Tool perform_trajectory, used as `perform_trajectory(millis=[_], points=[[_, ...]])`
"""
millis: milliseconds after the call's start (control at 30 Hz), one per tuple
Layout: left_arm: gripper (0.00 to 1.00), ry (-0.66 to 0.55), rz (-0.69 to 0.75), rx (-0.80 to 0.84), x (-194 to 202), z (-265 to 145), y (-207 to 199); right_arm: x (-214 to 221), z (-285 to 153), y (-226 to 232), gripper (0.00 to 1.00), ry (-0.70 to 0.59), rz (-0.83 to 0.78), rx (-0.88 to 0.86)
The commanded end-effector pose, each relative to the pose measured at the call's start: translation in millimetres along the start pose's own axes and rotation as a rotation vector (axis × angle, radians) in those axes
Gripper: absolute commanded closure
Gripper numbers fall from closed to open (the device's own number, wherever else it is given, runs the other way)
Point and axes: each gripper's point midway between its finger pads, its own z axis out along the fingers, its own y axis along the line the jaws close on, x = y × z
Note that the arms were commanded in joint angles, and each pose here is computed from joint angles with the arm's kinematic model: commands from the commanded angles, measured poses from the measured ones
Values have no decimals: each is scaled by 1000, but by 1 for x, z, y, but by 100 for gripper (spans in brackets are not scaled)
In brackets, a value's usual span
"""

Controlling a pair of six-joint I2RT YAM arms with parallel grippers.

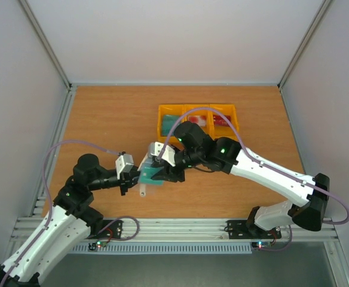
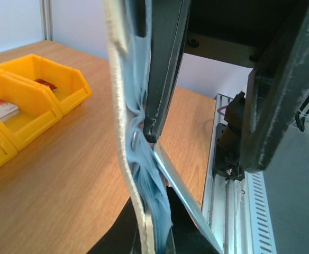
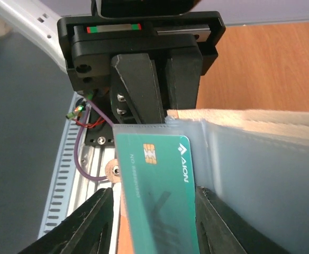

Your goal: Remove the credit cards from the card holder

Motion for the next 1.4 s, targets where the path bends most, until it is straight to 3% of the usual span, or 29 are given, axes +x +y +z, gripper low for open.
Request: perform_trajectory(millis=[0,100,300,467,700,900,1067,1267,1367], points=[[100,-115,214,66,-37,-7,-21,0,-7,-19,56,-38,11,156],[100,-139,202,88,-44,-8,-24,10,-2,-25,56,2,7,230],[100,-134,242,152,-43,-11,-37,16,2,-19,55,15,23,206],[100,-142,285,129,-47,-11,-35,19,11,23,60,53,19,-65],[100,-130,253,80,-43,-9,-25,9,2,57,64,21,49,-259],[100,-125,236,75,-41,-9,-24,13,3,37,75,20,73,-121],[100,-115,237,85,-37,-10,-27,12,-8,36,78,44,44,-94],[100,-106,235,89,-35,-9,-26,17,-13,33,98,72,39,-66],[100,-79,233,100,-26,-7,-26,9,-22,33,99,41,16,-49]])
